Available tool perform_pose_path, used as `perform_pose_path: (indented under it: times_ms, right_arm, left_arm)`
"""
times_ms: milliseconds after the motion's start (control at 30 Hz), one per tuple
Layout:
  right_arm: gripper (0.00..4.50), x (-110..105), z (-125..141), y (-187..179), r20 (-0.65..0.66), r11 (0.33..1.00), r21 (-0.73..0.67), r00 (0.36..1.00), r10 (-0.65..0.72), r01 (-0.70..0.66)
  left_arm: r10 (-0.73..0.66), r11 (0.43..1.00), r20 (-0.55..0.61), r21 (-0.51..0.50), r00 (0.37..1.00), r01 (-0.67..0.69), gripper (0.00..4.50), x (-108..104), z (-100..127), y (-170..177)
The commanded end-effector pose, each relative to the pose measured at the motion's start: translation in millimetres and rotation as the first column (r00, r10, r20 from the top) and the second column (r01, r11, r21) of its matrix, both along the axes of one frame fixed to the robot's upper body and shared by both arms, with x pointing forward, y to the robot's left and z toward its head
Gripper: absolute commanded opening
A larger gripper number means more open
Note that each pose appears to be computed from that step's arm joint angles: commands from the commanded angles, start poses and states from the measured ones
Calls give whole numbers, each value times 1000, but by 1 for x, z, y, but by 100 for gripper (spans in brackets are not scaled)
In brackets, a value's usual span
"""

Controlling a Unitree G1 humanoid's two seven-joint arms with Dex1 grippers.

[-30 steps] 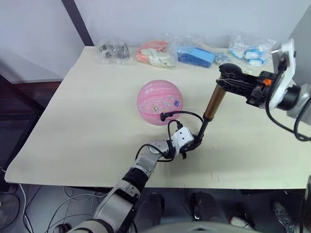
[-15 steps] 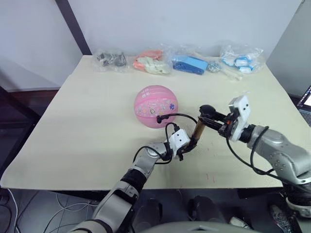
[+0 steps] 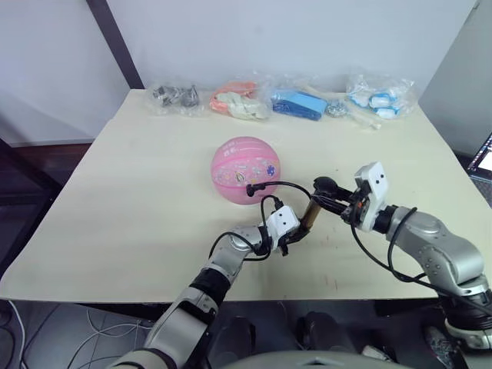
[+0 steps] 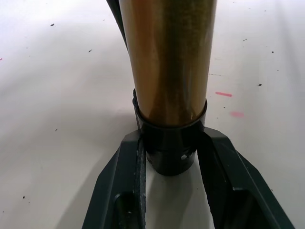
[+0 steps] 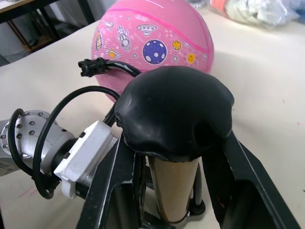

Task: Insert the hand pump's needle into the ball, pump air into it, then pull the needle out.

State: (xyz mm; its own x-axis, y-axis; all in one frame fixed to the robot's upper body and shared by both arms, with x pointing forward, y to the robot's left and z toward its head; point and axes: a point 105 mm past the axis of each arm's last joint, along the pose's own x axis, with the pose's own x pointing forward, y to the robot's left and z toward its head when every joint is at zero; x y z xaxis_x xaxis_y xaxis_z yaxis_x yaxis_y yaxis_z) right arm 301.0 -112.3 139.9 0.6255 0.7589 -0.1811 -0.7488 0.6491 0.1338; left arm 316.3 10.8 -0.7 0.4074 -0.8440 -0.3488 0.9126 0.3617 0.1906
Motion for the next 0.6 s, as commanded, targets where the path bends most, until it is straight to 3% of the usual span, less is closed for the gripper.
perform_pose_path:
  times_ms: [33,233,467,600]
  right_arm:
    - [111,-3,66,0,118,994,91,992,42,-53]
    - [111,-10,134,-10,223,986,135,973,65,-97]
    - [111,-20,184,-12,301,979,164,951,65,-119]
    - [111,-23,192,-9,315,978,163,946,71,-128]
  left_arm:
    - [59,983,-188,179,980,-24,107,-26,-61,33]
    - [56,984,-190,176,980,-22,107,-25,-61,31]
    - [60,984,-192,177,980,-26,107,-25,-62,32]
    - [61,984,-193,176,979,-26,107,-25,-62,32]
